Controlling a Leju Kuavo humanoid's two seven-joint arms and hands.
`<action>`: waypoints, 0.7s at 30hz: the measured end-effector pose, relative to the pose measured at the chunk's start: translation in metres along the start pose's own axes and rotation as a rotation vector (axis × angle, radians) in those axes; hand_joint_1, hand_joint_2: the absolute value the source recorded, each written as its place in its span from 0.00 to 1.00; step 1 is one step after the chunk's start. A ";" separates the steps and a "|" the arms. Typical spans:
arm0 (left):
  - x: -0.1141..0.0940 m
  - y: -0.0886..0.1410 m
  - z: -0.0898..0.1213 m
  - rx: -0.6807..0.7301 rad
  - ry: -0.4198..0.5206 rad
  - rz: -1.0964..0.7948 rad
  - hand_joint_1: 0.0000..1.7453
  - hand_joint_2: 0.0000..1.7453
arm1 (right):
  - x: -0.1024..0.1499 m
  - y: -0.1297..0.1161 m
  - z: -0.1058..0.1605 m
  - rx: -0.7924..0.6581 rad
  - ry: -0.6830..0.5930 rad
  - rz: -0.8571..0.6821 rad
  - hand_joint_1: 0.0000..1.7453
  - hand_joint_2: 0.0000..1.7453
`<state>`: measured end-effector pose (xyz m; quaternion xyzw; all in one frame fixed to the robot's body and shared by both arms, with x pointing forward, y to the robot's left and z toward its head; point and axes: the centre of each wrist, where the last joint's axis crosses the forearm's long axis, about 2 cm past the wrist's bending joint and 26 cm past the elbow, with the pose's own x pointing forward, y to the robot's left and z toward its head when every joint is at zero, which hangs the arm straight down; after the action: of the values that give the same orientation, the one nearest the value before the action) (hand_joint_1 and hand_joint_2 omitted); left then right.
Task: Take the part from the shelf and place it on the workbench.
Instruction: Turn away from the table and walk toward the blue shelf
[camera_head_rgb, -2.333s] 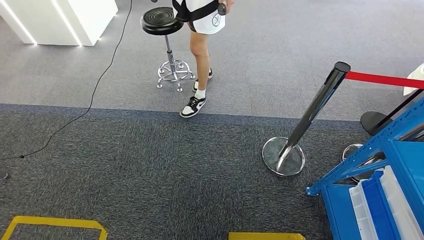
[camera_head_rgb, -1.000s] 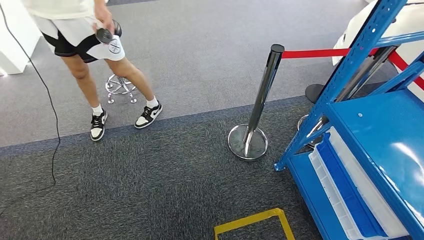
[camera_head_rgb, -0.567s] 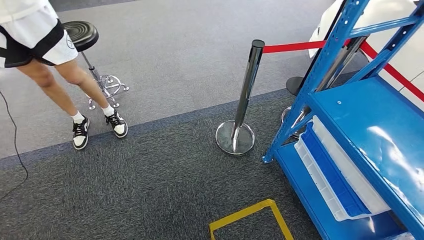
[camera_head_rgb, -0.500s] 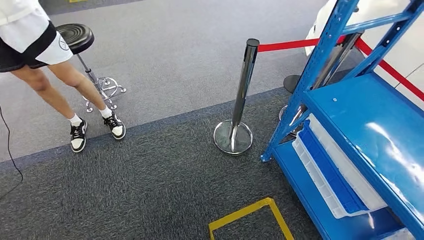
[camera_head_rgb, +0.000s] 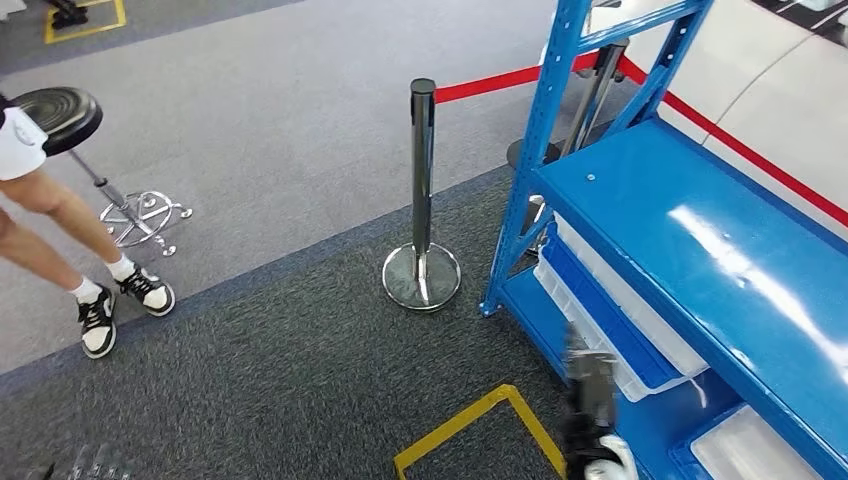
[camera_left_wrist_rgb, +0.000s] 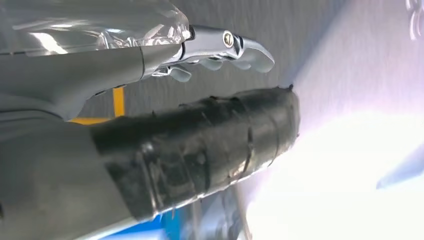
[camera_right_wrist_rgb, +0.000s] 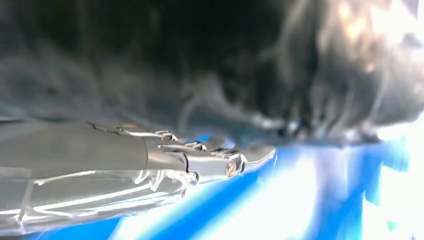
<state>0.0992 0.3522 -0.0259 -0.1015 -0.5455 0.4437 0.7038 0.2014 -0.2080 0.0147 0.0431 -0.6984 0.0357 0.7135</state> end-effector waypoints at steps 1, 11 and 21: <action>-0.003 -0.013 -0.002 0.024 0.014 -0.068 0.00 0.00 | 0.003 0.017 0.005 0.085 -0.017 -0.003 0.00 0.00; -0.041 -0.068 0.015 -0.178 0.098 -0.146 0.00 0.00 | 0.010 0.036 0.023 0.204 -0.058 -0.037 0.00 0.00; -0.058 -0.068 0.015 -0.269 0.142 -0.217 0.00 0.00 | 0.006 0.018 0.043 0.172 -0.051 -0.021 0.00 0.00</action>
<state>0.1205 0.2644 -0.0173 -0.1663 -0.5566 0.2800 0.7643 0.1569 -0.1953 0.0216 0.1127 -0.7101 0.0869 0.6896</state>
